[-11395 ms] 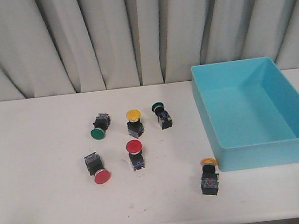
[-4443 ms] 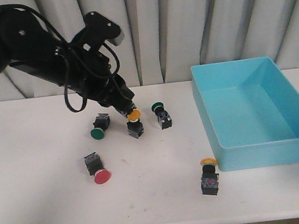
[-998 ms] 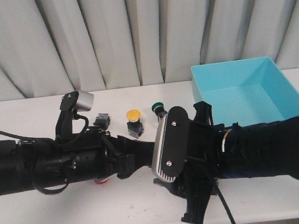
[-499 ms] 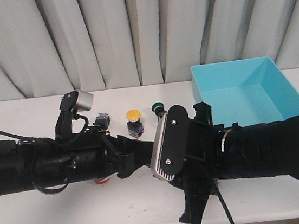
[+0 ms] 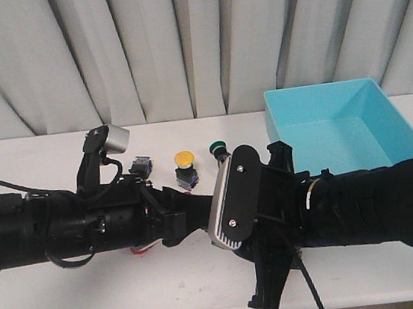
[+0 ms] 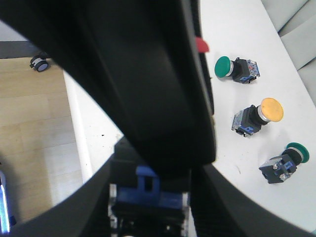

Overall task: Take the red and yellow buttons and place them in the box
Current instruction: 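Grasp the red button with the right gripper and open the left gripper, then carry the red button with the right gripper and lower it into the blue box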

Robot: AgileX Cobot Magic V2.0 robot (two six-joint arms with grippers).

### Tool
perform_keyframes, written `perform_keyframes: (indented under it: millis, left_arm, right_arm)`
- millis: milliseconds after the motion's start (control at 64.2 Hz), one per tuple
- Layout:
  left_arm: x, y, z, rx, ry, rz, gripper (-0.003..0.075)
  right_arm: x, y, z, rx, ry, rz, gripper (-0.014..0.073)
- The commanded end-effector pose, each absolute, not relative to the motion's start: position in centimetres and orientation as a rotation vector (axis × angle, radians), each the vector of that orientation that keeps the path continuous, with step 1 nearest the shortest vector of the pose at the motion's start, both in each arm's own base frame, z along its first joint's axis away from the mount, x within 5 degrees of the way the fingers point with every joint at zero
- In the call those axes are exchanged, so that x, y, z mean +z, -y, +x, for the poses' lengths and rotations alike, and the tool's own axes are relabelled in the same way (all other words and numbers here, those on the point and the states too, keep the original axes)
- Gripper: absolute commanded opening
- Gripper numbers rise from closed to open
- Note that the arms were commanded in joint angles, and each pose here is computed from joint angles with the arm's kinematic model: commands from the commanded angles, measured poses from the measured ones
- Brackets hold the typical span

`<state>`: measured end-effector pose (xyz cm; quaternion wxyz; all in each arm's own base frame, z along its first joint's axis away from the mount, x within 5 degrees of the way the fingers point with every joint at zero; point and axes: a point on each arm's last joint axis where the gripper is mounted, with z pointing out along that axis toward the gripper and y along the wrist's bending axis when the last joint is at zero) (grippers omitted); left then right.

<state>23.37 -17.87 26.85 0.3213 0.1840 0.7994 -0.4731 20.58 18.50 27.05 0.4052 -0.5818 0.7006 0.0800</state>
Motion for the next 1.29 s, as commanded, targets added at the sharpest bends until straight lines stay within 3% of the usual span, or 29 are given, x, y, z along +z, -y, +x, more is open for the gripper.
perform_keyframes:
  millis: [0,125,234,530,655,733,889,1107,1278]
  left_arm:
    - [29.0,18.2,23.0,-1.331,-2.008,0.489,0.0499]
    - [29.0,18.2,23.0,-1.316,-2.012,0.496,0.0639]
    - [28.7,18.1,23.0,-1.283,-2.024,0.525,0.0671]
    - [28.3,17.5,23.3,-1.209,-2.042,0.582,0.0618]
    - [28.0,17.2,23.3,-1.143,-2.035,0.661,0.0575]
    - [27.8,17.1,23.2,-1.096,-2.038,0.724,0.0552]
    - [27.3,17.0,23.0,-1.041,-2.051,0.806,0.0524]
    - [27.3,17.0,23.0,-1.041,-2.052,0.822,0.0513]
    - [27.3,17.0,22.9,-1.048,-2.051,0.827,0.0513]
  right_arm:
    - [29.0,-18.5,20.7,0.197,-1.711,-1.404,0.0153]
    - [28.9,-18.5,20.7,0.195,-1.71,-1.407,0.0153]
    - [29.3,-18.3,20.6,0.191,-1.701,-1.401,0.0153]
    - [30.6,-13.0,21.7,0.09,-1.837,-1.285,0.0155]
    - [31.6,-9.2,23.4,0.035,-1.986,-1.037,0.0158]
    - [32.4,-6.8,24.6,0.064,-2.115,-0.787,0.016]
    - [33.3,-3.2,26.9,0.083,-2.333,-0.514,0.0163]
    - [30.8,0.9,31.5,0.021,-2.618,-0.208,0.0168]
    - [26.7,2.3,34.9,0.0,-2.765,-0.159,0.0173]
